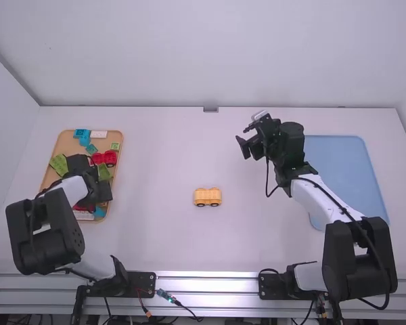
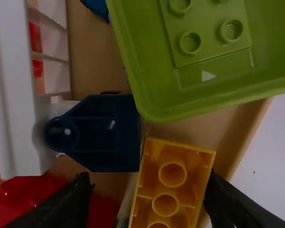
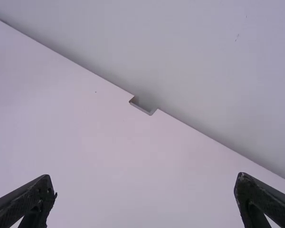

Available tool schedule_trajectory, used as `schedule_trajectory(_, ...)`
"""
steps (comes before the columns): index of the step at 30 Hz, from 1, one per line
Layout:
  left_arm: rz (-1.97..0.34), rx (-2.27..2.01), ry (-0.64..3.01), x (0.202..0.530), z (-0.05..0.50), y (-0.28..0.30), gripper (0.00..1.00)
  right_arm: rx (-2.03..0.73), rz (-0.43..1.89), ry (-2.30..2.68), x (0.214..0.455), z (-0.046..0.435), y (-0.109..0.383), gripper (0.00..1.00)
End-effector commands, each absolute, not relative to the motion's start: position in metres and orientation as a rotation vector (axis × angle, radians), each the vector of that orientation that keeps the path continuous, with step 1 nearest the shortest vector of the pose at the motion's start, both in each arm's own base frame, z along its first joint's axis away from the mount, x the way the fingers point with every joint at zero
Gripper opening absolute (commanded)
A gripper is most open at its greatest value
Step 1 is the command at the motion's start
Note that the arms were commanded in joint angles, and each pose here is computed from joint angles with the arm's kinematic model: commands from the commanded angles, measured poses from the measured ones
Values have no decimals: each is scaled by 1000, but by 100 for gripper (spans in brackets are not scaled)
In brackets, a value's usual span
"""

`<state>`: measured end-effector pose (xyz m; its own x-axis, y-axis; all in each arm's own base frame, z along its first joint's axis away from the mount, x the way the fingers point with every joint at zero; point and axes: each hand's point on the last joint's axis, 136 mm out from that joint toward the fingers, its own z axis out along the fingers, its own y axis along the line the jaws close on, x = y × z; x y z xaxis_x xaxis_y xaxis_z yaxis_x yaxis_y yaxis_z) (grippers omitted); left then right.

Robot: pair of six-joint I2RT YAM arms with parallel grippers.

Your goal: Assemble lego blocks to make yellow taxi

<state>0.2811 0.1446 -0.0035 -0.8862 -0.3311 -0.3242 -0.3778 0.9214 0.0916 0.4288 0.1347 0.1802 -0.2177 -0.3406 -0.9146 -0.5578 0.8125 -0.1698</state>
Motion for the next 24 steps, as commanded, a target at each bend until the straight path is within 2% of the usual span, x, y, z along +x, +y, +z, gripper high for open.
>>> schedule_trajectory(1,54,-490,2797,282,-15,121,60,-680,227,1775,433,204,137,100)
schedule_trajectory(8,52,-499,2799,282,-15,120,54,-681,229,1775,433,204,137,100)
schedule_trajectory(13,45,-552,2807,278,-15,120,58,-680,227,1777,433,203,137,100)
schedule_trajectory(16,24,-558,2848,273,-12,116,65,-678,232,1777,433,203,138,100)
schedule_trajectory(20,39,-554,2873,269,-12,117,70,-678,231,1776,433,204,138,100)
schedule_trajectory(24,136,-594,2879,263,-12,128,70,-679,231,1772,433,205,138,100)
